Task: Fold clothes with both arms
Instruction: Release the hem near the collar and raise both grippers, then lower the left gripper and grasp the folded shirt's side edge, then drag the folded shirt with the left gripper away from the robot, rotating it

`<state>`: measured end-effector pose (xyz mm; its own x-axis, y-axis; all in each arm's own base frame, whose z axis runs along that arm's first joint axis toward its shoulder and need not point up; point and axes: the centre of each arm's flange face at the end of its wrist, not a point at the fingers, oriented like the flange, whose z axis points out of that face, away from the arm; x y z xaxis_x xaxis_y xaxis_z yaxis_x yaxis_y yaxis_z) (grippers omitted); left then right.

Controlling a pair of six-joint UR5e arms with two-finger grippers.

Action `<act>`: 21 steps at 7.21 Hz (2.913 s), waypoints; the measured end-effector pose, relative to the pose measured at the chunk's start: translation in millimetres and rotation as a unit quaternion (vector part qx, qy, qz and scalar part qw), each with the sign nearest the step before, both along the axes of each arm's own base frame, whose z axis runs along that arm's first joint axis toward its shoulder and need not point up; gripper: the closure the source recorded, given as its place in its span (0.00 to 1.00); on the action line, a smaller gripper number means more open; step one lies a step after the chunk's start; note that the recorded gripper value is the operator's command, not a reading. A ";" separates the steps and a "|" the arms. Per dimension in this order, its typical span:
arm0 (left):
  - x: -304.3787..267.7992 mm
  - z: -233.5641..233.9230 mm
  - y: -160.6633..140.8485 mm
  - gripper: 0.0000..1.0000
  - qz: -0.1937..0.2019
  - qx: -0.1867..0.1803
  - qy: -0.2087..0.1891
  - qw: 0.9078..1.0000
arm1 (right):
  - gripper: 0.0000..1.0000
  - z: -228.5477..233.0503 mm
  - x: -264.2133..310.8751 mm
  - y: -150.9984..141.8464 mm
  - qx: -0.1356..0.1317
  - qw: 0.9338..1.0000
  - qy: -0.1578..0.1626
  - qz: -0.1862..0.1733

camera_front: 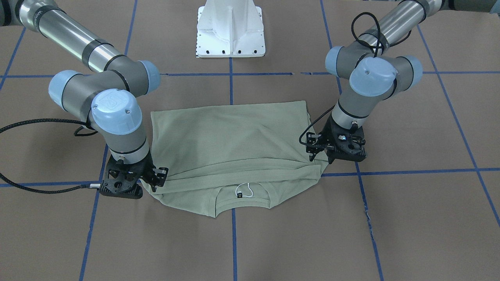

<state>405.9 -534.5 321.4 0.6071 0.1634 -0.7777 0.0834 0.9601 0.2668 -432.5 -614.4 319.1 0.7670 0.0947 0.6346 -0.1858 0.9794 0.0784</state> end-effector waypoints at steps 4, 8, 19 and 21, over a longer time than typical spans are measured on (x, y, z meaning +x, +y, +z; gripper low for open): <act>17.4 3.5 149.7 0.01 -0.008 -0.061 0.041 0.997 | 0.00 15.8 46.7 29.0 0.025 0.999 -0.019 -0.039; 54.6 42.9 188.5 0.15 -0.029 -0.083 0.046 0.995 | 0.00 16.1 47.9 30.9 0.026 0.999 -0.019 -0.037; 2.0 57.4 146.5 1.00 0.008 -0.008 0.020 1.000 | 0.00 17.7 46.2 32.7 0.026 0.999 -0.017 -0.037; -37.8 93.6 54.3 1.00 -0.006 0.053 -0.044 0.998 | 0.00 16.7 45.5 33.0 0.027 0.999 -0.018 -0.037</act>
